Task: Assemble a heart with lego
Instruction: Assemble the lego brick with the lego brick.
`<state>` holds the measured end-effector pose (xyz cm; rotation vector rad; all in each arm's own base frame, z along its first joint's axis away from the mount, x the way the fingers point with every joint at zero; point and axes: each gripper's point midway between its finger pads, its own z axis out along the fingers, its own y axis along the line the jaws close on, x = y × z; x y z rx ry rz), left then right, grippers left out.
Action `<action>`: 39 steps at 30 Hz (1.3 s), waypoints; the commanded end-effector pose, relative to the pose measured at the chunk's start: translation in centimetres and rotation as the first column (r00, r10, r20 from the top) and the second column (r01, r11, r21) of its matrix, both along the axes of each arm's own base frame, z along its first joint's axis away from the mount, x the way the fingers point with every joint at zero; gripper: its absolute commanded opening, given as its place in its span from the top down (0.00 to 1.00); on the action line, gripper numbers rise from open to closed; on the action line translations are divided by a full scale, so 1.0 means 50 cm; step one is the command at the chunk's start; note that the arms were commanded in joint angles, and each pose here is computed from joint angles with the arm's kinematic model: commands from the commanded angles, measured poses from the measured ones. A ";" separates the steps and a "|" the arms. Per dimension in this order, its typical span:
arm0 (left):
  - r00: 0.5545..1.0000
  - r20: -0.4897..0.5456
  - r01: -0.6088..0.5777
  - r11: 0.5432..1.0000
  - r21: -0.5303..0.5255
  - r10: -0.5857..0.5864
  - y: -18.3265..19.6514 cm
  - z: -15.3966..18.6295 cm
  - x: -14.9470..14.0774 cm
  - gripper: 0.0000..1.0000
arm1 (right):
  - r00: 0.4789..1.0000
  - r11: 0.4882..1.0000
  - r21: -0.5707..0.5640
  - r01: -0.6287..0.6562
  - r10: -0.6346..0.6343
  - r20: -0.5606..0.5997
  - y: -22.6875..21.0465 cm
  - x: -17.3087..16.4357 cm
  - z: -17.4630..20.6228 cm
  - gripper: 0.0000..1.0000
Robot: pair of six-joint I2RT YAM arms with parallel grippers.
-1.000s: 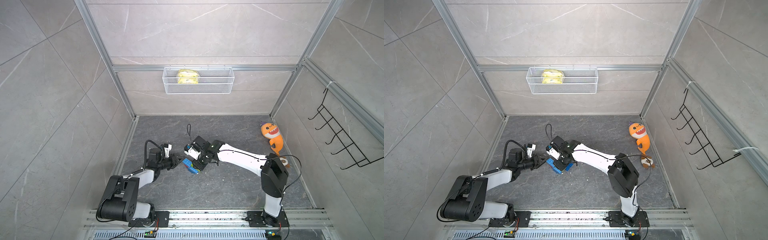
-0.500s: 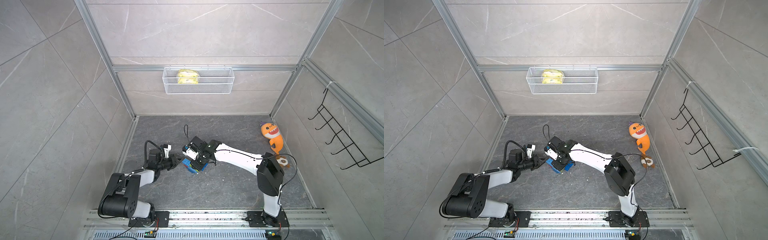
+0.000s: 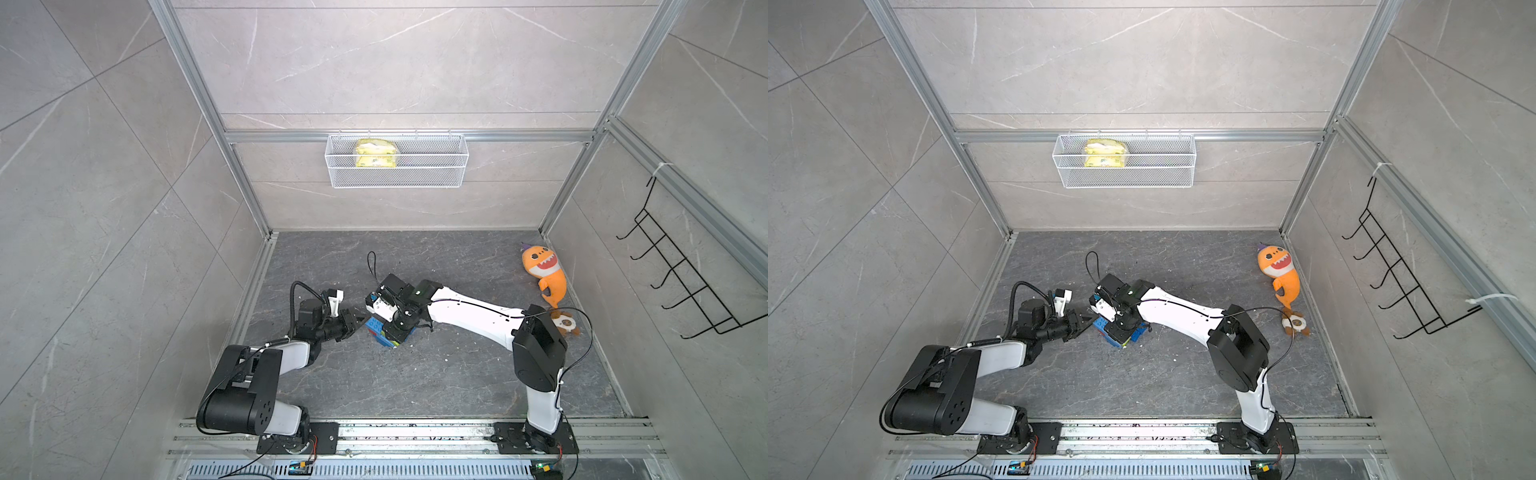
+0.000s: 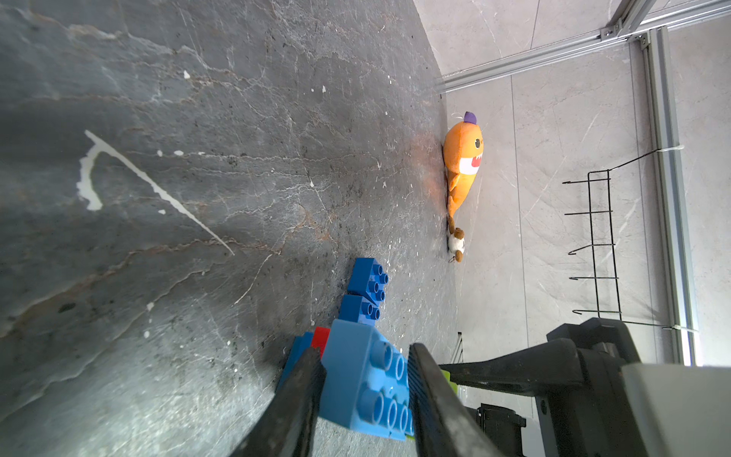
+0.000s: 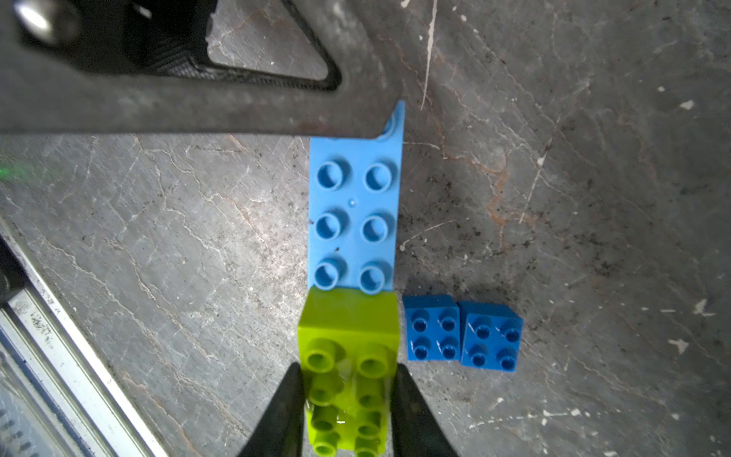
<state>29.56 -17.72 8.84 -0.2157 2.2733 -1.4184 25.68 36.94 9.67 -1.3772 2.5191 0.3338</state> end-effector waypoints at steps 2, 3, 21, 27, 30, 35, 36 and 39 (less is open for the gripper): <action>0.999 -0.002 0.032 0.999 -0.019 -0.032 -0.014 0.003 -0.013 0.59 | 0.999 0.997 -0.067 -0.029 0.027 -0.037 -0.019 -0.010 -0.020 0.73; 0.999 0.000 0.033 0.999 -0.019 -0.033 -0.015 0.004 -0.012 0.59 | 0.999 0.997 -0.070 -0.036 0.033 -0.042 -0.019 -0.012 -0.021 0.73; 0.999 -0.002 0.036 0.999 -0.016 -0.036 -0.019 0.002 -0.013 0.59 | 0.996 0.994 -0.092 -0.057 0.049 -0.080 -0.034 -0.027 -0.028 0.74; 0.999 -0.002 0.035 0.999 -0.015 -0.035 -0.019 0.002 -0.011 0.59 | 0.995 0.993 -0.101 -0.065 0.057 -0.082 -0.035 -0.027 -0.025 0.74; 0.999 -0.001 0.036 0.999 -0.015 -0.036 -0.020 0.002 -0.012 0.59 | 0.996 0.993 -0.101 -0.059 0.052 -0.076 -0.038 -0.025 -0.020 0.74; 0.999 0.003 0.035 0.999 -0.015 -0.035 -0.021 0.005 -0.010 0.60 | 0.995 0.989 -0.138 -0.051 0.039 -0.092 -0.038 -0.011 -0.040 0.74; 0.999 0.005 0.037 0.999 -0.016 -0.037 -0.022 0.007 -0.010 0.59 | 0.994 0.988 -0.149 -0.051 0.036 -0.100 -0.037 -0.009 -0.046 0.74; 0.999 0.005 0.037 0.999 -0.016 -0.037 -0.022 0.007 -0.011 0.60 | 0.993 0.984 -0.174 -0.048 0.029 -0.114 -0.036 -0.004 -0.058 0.74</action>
